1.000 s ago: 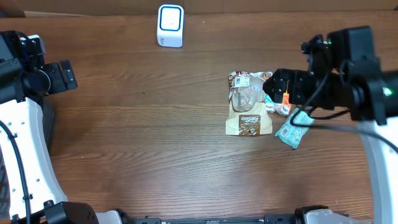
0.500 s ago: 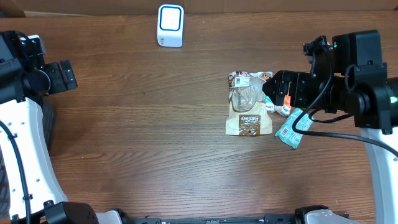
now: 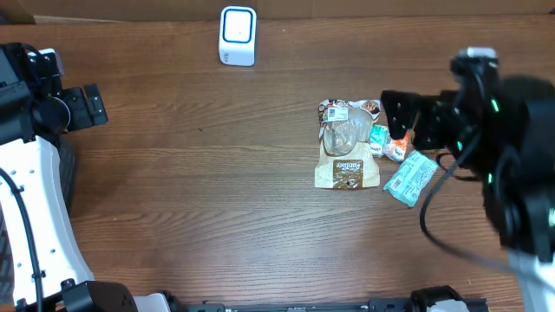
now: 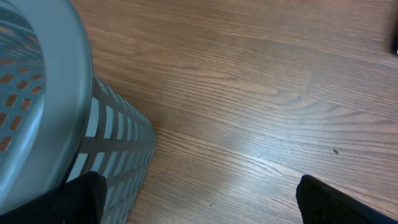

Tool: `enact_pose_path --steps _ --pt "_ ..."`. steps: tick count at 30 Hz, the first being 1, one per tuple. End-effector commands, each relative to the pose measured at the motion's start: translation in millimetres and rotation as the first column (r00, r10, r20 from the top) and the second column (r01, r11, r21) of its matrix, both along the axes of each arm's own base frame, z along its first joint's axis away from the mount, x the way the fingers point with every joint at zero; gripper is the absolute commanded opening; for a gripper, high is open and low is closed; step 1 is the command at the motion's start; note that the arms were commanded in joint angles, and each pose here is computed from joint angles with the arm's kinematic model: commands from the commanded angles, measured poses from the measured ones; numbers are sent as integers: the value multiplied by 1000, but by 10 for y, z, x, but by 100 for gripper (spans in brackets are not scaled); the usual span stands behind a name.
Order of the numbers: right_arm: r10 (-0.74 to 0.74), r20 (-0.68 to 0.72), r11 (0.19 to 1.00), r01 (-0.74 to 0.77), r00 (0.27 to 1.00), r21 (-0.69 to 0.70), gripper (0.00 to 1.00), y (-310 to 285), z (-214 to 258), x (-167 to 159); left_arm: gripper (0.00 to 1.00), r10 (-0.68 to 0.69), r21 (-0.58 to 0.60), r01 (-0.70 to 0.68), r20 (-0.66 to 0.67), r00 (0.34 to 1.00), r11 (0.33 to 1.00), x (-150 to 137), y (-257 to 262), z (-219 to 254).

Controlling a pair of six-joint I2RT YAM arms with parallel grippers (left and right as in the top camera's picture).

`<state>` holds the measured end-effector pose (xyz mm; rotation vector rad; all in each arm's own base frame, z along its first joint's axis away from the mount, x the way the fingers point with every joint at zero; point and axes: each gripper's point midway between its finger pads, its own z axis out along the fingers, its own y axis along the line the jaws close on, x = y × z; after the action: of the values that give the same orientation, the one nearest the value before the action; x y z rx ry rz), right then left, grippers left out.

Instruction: Scan the item barcode

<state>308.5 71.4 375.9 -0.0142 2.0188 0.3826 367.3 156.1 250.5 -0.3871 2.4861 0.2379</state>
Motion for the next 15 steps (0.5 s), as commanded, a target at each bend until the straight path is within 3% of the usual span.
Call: enact_pose_path --steps 1,10,15 --pt "-64 120 998 65 991 -11 100 -145 -109 -171 99 -23 14 23 -7 1000 1000 0 -8 -4" --pt "-90 467 995 64 879 70 100 -238 -472 -656 100 -23 14 23 -8 1000 1000 0 -8 -4" --pt "-150 508 989 122 848 88 100 -359 -852 -734 100 -23 14 23 -7 1000 1000 0 -8 -4"
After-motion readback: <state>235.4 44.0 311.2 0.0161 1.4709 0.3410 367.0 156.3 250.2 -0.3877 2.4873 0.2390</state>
